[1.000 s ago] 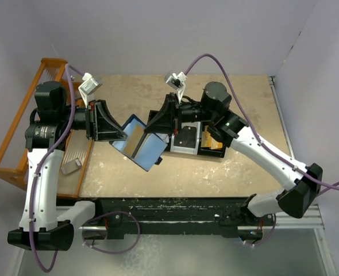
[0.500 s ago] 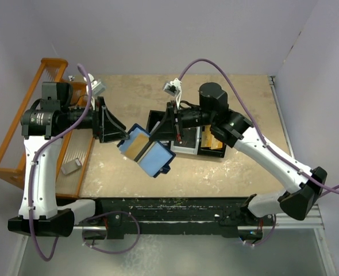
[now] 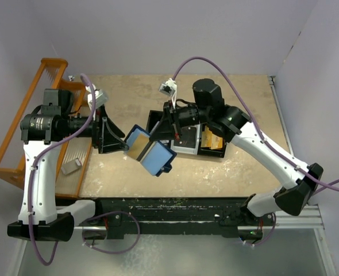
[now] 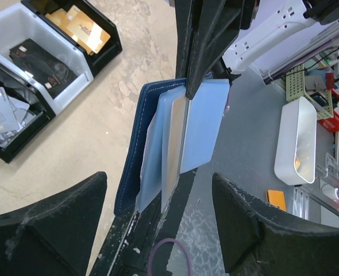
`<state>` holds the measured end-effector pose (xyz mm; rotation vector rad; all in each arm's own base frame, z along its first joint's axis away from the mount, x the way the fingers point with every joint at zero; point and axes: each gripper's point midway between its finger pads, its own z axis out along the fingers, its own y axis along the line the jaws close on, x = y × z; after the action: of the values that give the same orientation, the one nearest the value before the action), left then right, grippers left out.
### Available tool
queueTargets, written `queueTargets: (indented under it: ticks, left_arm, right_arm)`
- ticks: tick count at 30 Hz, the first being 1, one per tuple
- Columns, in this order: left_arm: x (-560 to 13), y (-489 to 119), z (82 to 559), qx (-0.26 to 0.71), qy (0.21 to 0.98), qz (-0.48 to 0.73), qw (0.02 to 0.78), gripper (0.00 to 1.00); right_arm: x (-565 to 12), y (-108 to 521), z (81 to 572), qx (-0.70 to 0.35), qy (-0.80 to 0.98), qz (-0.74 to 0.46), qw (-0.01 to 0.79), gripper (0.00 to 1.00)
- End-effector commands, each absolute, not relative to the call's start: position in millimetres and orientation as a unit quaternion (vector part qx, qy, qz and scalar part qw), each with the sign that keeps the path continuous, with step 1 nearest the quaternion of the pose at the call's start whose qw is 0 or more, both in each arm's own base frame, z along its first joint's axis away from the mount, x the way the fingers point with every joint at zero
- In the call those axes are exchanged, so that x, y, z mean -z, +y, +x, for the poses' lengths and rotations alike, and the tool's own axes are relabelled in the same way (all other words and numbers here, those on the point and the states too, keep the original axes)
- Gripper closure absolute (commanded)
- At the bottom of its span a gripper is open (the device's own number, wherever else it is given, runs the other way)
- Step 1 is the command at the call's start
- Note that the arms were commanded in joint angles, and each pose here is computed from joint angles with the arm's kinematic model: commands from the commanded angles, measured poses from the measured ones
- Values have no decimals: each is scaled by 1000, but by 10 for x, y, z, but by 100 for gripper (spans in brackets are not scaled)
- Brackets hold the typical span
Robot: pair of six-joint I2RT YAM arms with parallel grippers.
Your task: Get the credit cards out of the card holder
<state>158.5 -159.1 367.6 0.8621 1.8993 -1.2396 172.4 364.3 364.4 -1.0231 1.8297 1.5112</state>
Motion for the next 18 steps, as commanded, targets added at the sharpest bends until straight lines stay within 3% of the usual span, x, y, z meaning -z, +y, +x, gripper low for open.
queueTargets:
  ticks: [1, 7, 10, 11, 15, 16, 18]
  left_arm:
    - [-3637, -1628, 1573, 495, 715, 347, 352, 24]
    - [-3519, -1666, 1659, 528, 713, 330, 323, 33]
    - [-3474, -1677, 1693, 539, 712, 323, 313, 49]
    - [-3463, -1683, 1703, 545, 711, 319, 309, 61]
    - [-3407, -1703, 1695, 572, 704, 309, 285, 94]
    - [-3385, -1705, 1692, 576, 705, 305, 278, 100]
    - [-3350, -1702, 1676, 581, 706, 303, 270, 100]
  right_arm:
    - [-3934, 3699, 1753, -575, 640, -409, 305, 100]
    - [-4035, 3797, 1765, -593, 615, -424, 300, 100]
    - [-4026, 3832, 1770, -598, 609, -430, 295, 100]
    - [-4021, 3845, 1775, -599, 607, -431, 294, 100]
    - [-3991, 3860, 1775, -603, 608, -430, 286, 100]
    - [-3997, 3865, 1776, -604, 608, -430, 285, 100]
    - [-3995, 3864, 1779, -603, 609, -429, 285, 100]
